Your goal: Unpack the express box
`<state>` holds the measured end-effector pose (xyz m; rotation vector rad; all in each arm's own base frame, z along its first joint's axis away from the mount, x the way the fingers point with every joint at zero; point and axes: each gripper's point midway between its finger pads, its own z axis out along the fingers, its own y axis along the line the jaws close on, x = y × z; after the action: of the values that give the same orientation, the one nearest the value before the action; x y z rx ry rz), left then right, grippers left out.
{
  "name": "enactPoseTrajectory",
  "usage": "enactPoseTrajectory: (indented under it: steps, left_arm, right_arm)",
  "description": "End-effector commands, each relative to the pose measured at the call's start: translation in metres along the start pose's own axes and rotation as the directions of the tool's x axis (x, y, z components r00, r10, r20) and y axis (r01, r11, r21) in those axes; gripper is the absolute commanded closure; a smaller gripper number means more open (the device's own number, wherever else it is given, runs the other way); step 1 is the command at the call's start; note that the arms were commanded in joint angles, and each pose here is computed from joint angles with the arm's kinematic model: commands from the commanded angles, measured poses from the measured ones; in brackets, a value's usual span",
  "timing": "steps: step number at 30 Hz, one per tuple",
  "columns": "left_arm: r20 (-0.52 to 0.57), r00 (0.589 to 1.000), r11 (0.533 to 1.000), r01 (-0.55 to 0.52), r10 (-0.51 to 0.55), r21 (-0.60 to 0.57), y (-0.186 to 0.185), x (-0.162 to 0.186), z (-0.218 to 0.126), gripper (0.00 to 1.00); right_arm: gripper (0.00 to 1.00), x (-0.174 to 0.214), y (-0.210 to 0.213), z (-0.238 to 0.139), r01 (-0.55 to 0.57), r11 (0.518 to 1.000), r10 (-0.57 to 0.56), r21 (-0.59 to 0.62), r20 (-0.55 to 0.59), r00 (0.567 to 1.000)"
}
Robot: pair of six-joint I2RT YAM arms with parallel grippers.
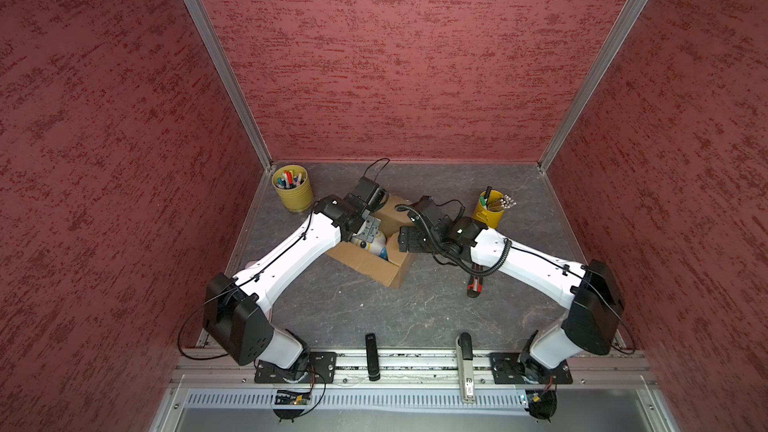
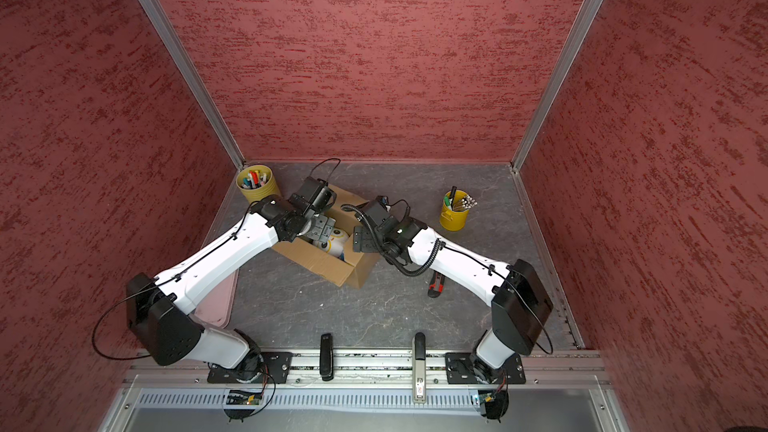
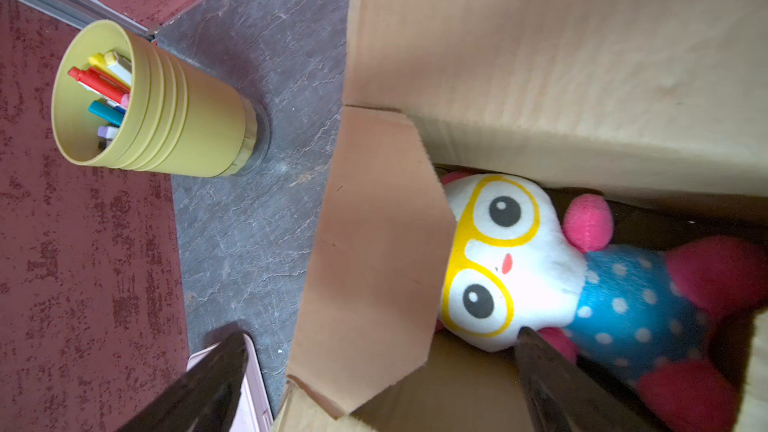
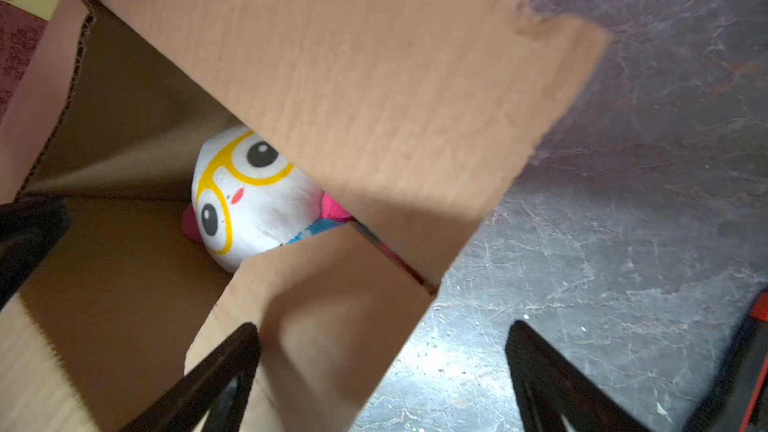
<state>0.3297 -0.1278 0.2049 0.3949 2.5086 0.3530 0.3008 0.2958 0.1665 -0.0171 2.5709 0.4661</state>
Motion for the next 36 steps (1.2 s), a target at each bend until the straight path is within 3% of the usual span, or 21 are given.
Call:
enactPoseTrajectory:
  steps: [1,14,19,24,30,36]
  left_arm:
    - [0.011,1.000,0.999,-0.006,0.007,-0.037,0.009,-0.003,0.003,0.01]
    - [0.075,0.995,0.992,0.073,-0.065,-0.105,0.048,-0.009,-0.017,0.00]
    - [0.089,0.994,0.997,0.065,-0.069,0.052,0.023,-0.011,-0.025,0.00]
    - [0.082,0.997,0.982,-0.006,-0.010,0.189,-0.017,-0.008,-0.027,0.00]
    - [-0.021,0.998,0.993,-0.055,0.058,0.102,-0.021,0.005,0.009,0.00]
    - [-0.050,0.995,0.996,-0.089,0.089,-0.013,-0.006,0.006,0.028,0.00]
  right_arm:
    - [0.05,-0.004,0.000,0.002,-0.021,1.000,0.021,-0.013,0.011,1.000]
    - [0.05,0.001,-0.011,0.008,-0.026,1.000,0.026,0.015,-0.008,1.000]
    - [0.04,0.000,-0.011,0.008,-0.030,0.999,0.030,0.012,-0.006,1.000]
    - [0.04,0.000,-0.009,0.010,-0.029,1.000,0.029,0.008,-0.009,1.000]
    - [0.04,0.001,-0.011,0.010,-0.028,1.000,0.028,0.011,-0.009,1.000]
    - [0.04,0.003,-0.013,0.011,-0.031,0.999,0.031,0.015,-0.011,0.999]
